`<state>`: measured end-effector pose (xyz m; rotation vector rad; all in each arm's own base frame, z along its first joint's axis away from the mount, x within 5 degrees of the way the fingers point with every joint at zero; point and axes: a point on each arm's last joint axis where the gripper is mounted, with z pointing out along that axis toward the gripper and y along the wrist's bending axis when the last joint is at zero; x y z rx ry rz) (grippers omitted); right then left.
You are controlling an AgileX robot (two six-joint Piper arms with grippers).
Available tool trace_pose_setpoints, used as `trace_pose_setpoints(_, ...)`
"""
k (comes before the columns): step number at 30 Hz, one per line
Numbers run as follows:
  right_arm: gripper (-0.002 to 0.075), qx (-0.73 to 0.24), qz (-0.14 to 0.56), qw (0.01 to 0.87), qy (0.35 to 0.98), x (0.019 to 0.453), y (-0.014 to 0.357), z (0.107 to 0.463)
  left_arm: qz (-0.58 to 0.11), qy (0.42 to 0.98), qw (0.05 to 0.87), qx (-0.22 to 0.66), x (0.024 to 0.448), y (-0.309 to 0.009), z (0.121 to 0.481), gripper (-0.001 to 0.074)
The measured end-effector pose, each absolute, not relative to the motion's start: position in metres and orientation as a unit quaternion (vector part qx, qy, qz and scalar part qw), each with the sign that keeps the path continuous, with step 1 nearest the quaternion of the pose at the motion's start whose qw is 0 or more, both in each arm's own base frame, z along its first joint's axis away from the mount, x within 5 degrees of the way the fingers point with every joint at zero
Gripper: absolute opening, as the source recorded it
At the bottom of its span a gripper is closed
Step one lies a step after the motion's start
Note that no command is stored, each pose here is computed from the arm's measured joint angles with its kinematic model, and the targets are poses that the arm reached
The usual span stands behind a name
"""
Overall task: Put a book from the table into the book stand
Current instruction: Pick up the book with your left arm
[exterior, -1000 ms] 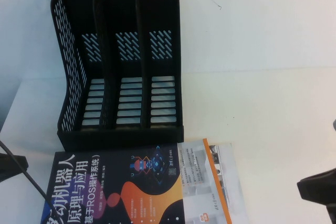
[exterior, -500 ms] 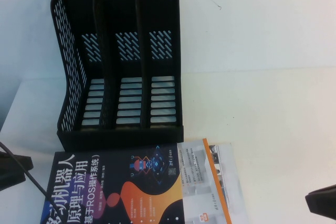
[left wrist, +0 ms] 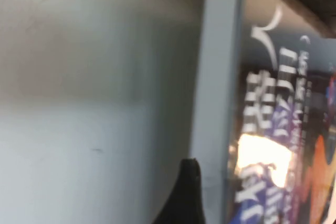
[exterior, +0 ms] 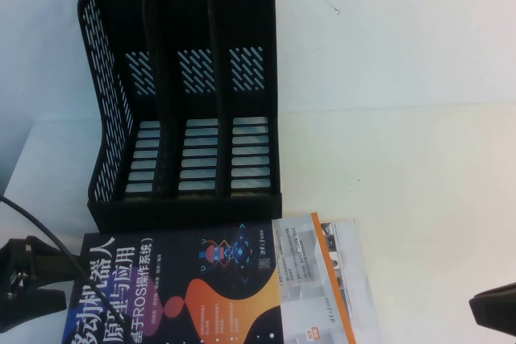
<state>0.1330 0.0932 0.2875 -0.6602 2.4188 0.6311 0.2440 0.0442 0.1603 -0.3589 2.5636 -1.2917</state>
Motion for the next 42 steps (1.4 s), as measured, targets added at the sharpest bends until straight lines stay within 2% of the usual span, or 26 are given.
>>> trace_pose_setpoints(11, 0.0004, -0.243, 0.234, 0.283, 0.898, 0.134, 0.093, 0.288, -0.469, 0.862, 0.090, -0.170, 0.253, 0.045, 0.133, 0.0611)
trace_pose_setpoints(24, 0.0004, -0.239, 0.233, 0.294, 0.896, 0.136, 0.093, 0.289, -0.490, 0.856, 0.044, -0.159, 0.260, 0.021, 0.111, 0.0575)
trace_pose_setpoints(27, 0.0004, -0.236, 0.234, 0.298, 0.895, 0.137, 0.093, 0.290, -0.490, 0.856, 0.045, -0.157, 0.261, 0.019, 0.111, 0.0492)
trace_pose_setpoints(33, 0.0004, -0.227, 0.239, 0.310, 0.892, 0.139, 0.094, 0.292, -0.505, 0.848, 0.044, -0.154, 0.261, 0.018, 0.114, 0.0204)
trace_pose_setpoints(35, 0.0004, -0.227, 0.239, 0.312, 0.891, 0.139, 0.094, 0.292, -0.513, 0.844, 0.045, -0.149, 0.263, 0.018, 0.117, 0.0139)
trace_pose_setpoints(42, 0.0004, -0.225, 0.239, 0.315, 0.890, 0.140, 0.094, 0.292, -0.512, 0.849, 0.044, -0.121, 0.272, 0.022, 0.128, 0.0127)
